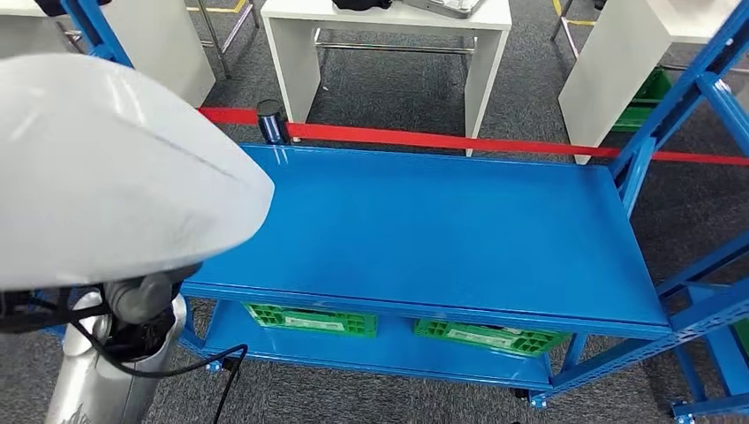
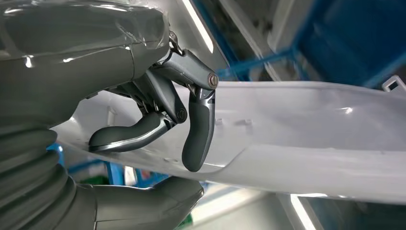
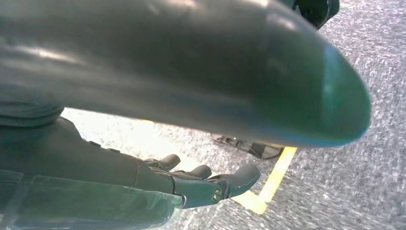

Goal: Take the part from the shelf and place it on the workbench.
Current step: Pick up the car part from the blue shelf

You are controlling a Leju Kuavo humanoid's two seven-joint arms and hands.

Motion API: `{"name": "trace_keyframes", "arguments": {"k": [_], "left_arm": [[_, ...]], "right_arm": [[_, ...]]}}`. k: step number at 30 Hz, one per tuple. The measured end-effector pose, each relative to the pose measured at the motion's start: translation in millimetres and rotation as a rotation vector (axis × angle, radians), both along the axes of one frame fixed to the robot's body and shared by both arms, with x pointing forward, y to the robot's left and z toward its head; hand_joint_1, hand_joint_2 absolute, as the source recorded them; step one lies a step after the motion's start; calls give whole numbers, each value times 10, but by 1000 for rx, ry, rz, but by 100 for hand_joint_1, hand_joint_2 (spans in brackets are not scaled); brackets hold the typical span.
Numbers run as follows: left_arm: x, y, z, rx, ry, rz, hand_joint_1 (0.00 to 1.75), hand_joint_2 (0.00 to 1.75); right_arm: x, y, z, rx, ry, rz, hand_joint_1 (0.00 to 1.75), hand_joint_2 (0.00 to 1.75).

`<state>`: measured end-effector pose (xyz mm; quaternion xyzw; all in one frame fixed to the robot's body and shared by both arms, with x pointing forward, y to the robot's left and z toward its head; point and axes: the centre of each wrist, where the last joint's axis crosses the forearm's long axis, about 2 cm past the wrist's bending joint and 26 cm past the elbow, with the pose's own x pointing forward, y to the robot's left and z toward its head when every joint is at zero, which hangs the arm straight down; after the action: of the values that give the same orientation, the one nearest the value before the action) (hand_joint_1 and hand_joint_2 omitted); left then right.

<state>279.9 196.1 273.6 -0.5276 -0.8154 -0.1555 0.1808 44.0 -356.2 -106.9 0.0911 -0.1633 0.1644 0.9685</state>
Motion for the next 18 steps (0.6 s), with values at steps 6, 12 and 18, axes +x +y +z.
{"name": "trace_keyframes", "arguments": {"k": [6, 12, 18], "left_arm": [[-105, -169, 90, 7, -33, -105, 175, 175], [-163, -305, 98, 31, -33, -165, 175, 175], [-206, -398, 114, 44, -28, -208, 175, 175]], "right_arm": [[-75, -104, 4, -67, 97, -36, 0, 0], [-213, -314, 25, -162, 279, -82, 0, 0], [-421, -549, 103, -214, 532, 22, 0, 0]]}}
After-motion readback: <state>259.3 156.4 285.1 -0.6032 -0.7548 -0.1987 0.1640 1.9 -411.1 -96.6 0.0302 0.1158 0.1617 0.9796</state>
